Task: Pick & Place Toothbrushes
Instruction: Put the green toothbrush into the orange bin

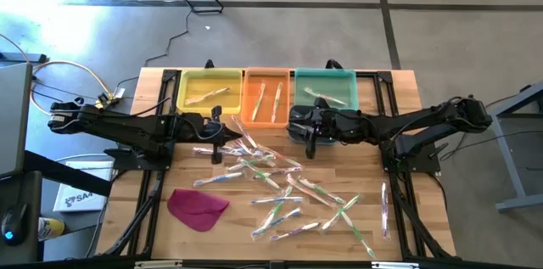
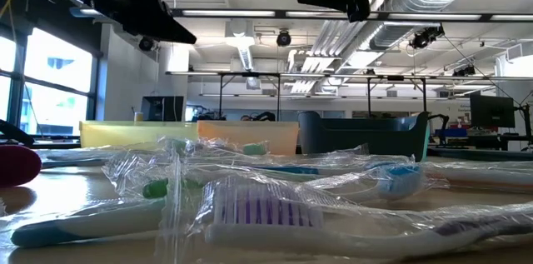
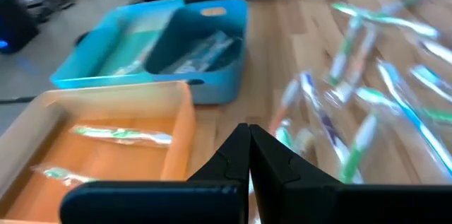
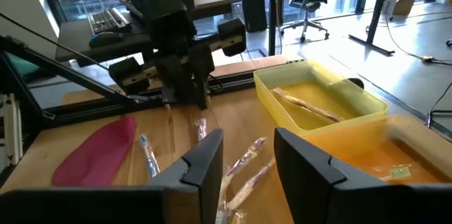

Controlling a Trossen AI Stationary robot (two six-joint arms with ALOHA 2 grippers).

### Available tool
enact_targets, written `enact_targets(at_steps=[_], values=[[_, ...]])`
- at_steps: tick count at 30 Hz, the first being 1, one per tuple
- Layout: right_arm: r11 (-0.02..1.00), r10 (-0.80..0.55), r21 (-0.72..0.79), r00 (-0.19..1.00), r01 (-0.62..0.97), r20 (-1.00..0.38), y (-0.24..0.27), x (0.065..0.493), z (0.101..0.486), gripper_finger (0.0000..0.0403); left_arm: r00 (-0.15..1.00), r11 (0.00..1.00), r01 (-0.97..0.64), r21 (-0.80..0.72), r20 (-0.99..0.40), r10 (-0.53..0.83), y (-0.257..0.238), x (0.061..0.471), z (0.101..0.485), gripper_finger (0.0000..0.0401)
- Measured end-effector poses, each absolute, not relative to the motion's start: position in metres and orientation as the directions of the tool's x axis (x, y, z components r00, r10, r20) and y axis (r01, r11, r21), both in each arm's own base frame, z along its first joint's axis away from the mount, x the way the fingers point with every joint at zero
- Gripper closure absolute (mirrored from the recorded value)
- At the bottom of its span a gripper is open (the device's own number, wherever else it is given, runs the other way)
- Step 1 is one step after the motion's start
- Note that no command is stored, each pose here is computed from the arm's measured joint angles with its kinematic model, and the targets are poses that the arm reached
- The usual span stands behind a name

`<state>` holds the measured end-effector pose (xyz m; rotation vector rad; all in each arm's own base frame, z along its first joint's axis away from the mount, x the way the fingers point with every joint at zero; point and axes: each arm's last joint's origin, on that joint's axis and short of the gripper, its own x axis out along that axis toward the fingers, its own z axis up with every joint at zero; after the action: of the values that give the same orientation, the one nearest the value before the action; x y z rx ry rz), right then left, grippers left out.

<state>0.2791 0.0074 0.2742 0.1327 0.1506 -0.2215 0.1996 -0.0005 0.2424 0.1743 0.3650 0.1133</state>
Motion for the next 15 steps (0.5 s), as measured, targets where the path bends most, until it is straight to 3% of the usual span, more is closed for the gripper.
enact_targets(at_steps=[11, 15], values=[[0.971, -0.210, 0.084, 0.966, 0.224, -0.151, 0.007, 0.279, 0.275, 0.0283, 0.921, 0.973, -0.026, 0.231, -0.372, 0.113, -0.001, 0.200, 0.250, 0.0401], [0.976, -0.210, 0.031, 0.972, 0.214, -0.108, 0.007, 0.280, 0.280, 0.0283, 0.908, 0.963, 0.089, 0.254, -0.419, 0.026, -0.004, 0.200, 0.259, 0.0401]])
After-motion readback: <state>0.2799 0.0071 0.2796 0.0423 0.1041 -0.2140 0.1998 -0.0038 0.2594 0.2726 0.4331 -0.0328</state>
